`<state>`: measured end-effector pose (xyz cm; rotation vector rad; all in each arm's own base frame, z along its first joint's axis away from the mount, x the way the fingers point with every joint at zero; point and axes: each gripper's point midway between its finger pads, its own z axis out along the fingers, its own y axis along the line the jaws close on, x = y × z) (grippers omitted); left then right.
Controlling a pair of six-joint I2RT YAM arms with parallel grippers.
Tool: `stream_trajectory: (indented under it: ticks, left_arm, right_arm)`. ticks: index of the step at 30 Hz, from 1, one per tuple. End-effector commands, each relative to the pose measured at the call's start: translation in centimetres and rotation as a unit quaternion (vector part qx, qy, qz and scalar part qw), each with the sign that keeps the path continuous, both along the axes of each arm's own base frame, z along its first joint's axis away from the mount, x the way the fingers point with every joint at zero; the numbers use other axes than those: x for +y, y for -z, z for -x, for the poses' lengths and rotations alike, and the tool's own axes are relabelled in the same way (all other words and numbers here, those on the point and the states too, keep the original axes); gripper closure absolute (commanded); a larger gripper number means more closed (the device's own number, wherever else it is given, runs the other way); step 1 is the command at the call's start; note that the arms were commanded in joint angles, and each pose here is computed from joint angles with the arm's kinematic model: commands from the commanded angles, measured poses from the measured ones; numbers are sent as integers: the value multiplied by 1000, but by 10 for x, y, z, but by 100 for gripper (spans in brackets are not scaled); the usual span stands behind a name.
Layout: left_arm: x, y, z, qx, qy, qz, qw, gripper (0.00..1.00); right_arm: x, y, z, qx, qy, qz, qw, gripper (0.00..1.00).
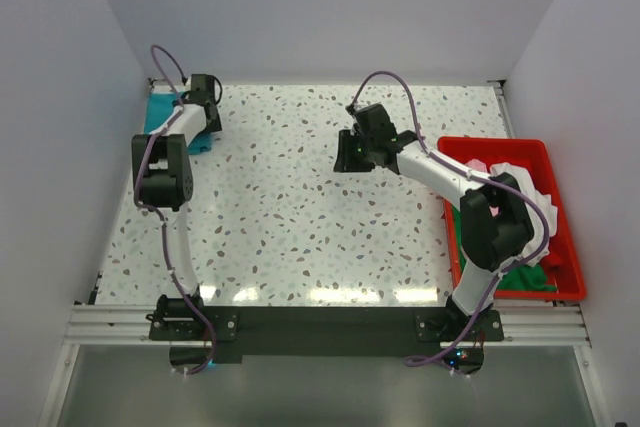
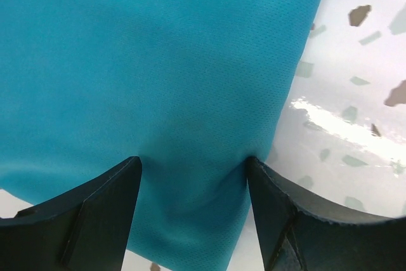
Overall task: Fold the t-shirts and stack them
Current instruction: Neatly place the folded tshirt to the corner
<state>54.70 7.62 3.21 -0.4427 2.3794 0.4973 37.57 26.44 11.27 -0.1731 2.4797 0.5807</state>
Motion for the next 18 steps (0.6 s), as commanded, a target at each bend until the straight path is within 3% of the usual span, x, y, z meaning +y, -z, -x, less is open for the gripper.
stream_trajectory:
  ticks: [1, 10, 18]
  left_arm:
    - [21, 1, 3, 22, 17, -18, 999, 28]
    - [54, 5, 3, 26, 15, -30, 999, 29]
    - [46, -3, -4, 11, 25, -27, 999, 26]
  right_arm:
    - [6, -27, -6, -40, -2, -27, 999, 61]
    - [14, -23, -7, -30, -4, -45, 999, 61]
    - [12, -24, -8, -36, -2, -41, 999, 61]
